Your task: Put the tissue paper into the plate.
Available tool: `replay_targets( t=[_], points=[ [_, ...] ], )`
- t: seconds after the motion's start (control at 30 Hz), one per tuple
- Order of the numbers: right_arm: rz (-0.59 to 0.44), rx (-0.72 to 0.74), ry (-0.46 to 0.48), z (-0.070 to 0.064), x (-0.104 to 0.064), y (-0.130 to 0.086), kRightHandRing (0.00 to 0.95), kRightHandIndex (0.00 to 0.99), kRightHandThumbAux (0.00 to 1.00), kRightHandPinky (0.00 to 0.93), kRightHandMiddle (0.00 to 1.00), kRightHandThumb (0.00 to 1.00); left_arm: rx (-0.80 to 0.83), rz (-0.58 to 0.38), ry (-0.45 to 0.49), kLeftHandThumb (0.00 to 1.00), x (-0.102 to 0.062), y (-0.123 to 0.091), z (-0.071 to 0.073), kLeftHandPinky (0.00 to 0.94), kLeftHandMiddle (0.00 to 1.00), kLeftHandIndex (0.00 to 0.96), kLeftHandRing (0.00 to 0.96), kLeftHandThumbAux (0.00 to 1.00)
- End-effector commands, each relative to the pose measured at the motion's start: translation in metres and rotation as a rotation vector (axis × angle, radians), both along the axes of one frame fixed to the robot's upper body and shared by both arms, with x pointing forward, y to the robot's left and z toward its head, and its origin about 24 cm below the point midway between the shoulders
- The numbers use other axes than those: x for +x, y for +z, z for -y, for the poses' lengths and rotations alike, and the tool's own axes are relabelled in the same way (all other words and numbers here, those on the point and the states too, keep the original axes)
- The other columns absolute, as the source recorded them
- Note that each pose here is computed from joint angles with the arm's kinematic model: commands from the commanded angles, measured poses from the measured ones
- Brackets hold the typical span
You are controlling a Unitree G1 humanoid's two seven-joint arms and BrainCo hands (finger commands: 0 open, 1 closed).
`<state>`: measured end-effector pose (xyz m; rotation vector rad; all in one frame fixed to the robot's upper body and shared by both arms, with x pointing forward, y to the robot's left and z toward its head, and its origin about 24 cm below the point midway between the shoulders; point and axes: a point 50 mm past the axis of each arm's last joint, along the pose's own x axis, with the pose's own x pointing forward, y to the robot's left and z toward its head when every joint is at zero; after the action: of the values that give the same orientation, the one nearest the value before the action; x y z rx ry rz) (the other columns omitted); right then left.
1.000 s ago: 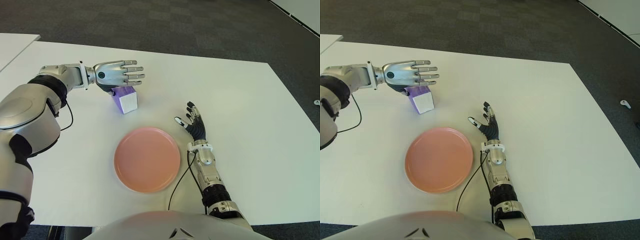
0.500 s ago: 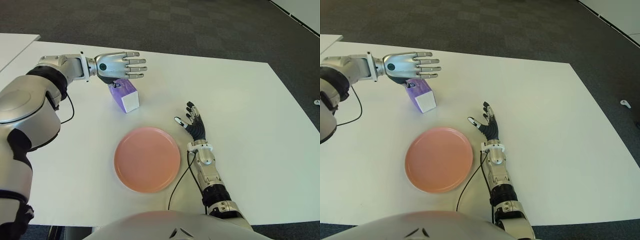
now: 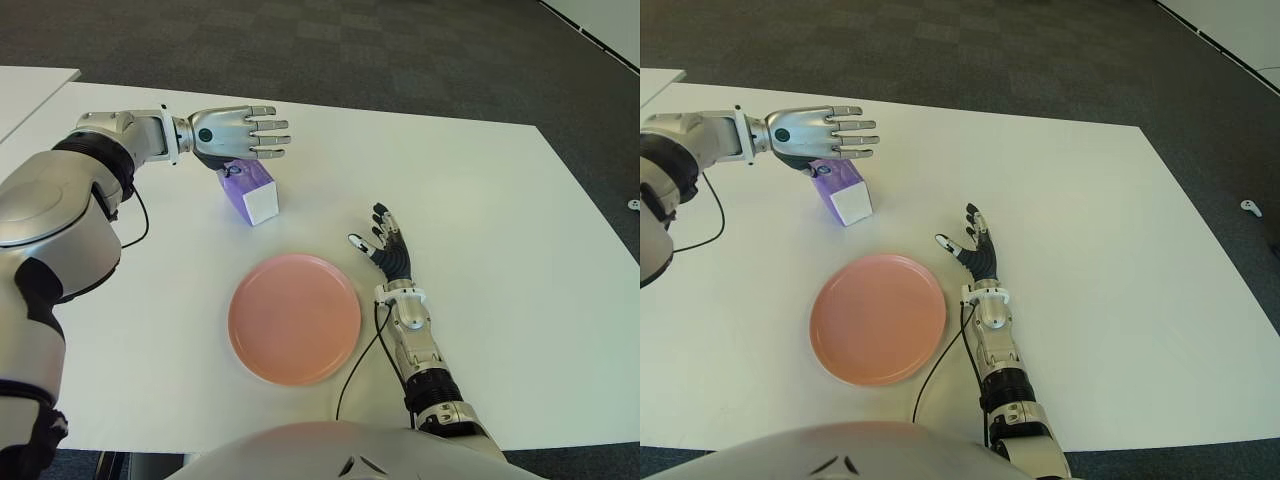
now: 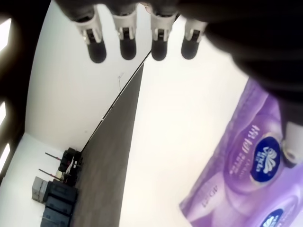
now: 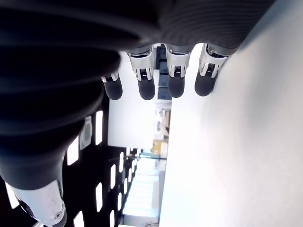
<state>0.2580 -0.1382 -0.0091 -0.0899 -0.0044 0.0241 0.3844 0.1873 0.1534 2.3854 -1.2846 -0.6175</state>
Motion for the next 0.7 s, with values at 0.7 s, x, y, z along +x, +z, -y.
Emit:
replay_targets(
  t=[0.7],
  points=[
    [-0.287,-0.022,-0.022,0.007,-0.045,-0.053,0.0,0.0,0.698,0.0,0.0,0.081,0.081,-0.053,0.2,0.258,0.003,-0.02,-0.008,0.0,0.0,0.0,0.0,0.341]
  ],
)
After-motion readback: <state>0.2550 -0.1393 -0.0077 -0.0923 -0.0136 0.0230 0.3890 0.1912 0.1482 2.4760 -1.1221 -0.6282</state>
